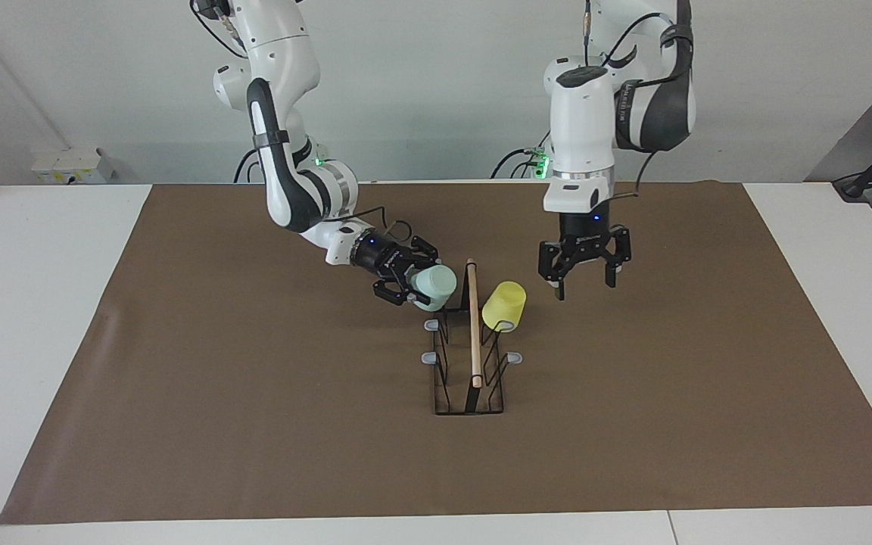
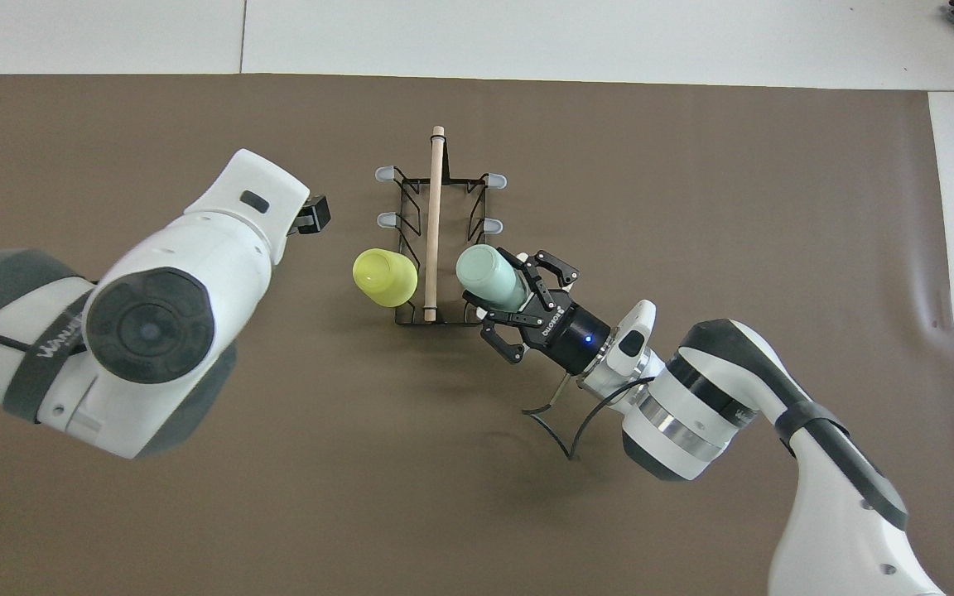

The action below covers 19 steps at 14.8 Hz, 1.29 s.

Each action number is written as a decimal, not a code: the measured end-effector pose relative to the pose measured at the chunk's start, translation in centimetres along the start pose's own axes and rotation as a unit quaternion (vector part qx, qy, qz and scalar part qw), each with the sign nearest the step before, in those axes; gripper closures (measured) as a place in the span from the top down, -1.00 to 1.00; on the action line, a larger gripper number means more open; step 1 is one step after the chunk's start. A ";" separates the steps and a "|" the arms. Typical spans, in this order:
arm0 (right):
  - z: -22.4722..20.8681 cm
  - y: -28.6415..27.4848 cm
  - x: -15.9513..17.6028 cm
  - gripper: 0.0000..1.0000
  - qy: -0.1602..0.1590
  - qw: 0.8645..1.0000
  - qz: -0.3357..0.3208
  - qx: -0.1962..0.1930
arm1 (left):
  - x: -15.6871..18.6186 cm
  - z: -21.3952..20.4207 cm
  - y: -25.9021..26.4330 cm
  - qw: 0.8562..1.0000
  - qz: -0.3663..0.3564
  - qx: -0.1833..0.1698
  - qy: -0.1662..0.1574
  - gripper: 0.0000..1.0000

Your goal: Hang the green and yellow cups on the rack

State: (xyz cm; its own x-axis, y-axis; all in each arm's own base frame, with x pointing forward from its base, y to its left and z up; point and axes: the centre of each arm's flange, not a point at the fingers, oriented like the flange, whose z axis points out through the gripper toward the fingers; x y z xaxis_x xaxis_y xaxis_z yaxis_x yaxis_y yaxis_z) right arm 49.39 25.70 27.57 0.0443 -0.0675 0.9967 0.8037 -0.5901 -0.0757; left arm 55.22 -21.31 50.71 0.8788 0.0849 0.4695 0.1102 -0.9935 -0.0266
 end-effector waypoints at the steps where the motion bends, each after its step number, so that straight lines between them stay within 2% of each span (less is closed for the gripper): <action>1: 0.0 0.0 -0.1 0.39 -0.001 1.000 0.001 0.000 | 0.9 -0.5 -1.8 1.000 0.016 -0.010 -0.023 1.00; 3: -0.1 0.1 -0.2 0.68 -0.003 1.000 0.001 -0.002 | 2.8 -2.1 -5.7 0.995 0.061 -0.028 -0.074 1.00; 4: -0.1 0.2 -0.2 0.93 -0.003 1.000 0.000 -0.003 | 3.8 -3.1 -7.8 0.991 0.087 -0.035 -0.098 1.00; 6: -0.2 0.6 0.0 1.00 -0.001 1.000 -0.001 -0.006 | 5.3 -4.8 -11.9 0.981 0.129 -0.052 -0.132 1.00; 8: -0.2 1.2 0.7 1.00 0.001 1.000 -0.005 -0.012 | 6.3 -6.1 -15.3 0.974 0.155 -0.063 -0.152 1.00; 9: -0.4 1.7 1.5 1.00 -0.008 1.000 -0.011 -0.021 | 6.8 -6.9 -16.7 0.971 0.167 -0.066 -0.159 1.00; 12: -2.5 3.5 6.3 1.00 -0.064 0.995 -0.051 -0.055 | 7.6 -9.0 -19.8 0.964 0.185 -0.068 -0.179 1.00; 14: -4.3 4.6 9.8 1.00 -0.090 0.990 -0.088 -0.064 | 7.5 -9.4 -20.5 0.959 0.191 -0.073 -0.198 1.00; 17: -7.4 7.4 12.8 1.00 -0.146 0.975 -0.160 -0.049 | 7.4 -9.9 -20.5 0.955 0.195 -0.075 -0.210 1.00; 19: -10.3 10.8 14.4 1.00 -0.196 0.956 -0.215 -0.026 | 7.2 -9.8 -20.5 0.953 0.195 -0.076 -0.221 1.00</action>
State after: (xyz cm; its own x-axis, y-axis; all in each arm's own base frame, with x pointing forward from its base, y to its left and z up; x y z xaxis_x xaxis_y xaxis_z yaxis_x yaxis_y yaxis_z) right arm 52.59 10.10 40.86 -0.0568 0.4917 0.8689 0.7681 -0.5345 0.3526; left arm 54.72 -1.09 63.26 0.9524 -0.3033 0.0324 -0.3040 -0.9524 0.0214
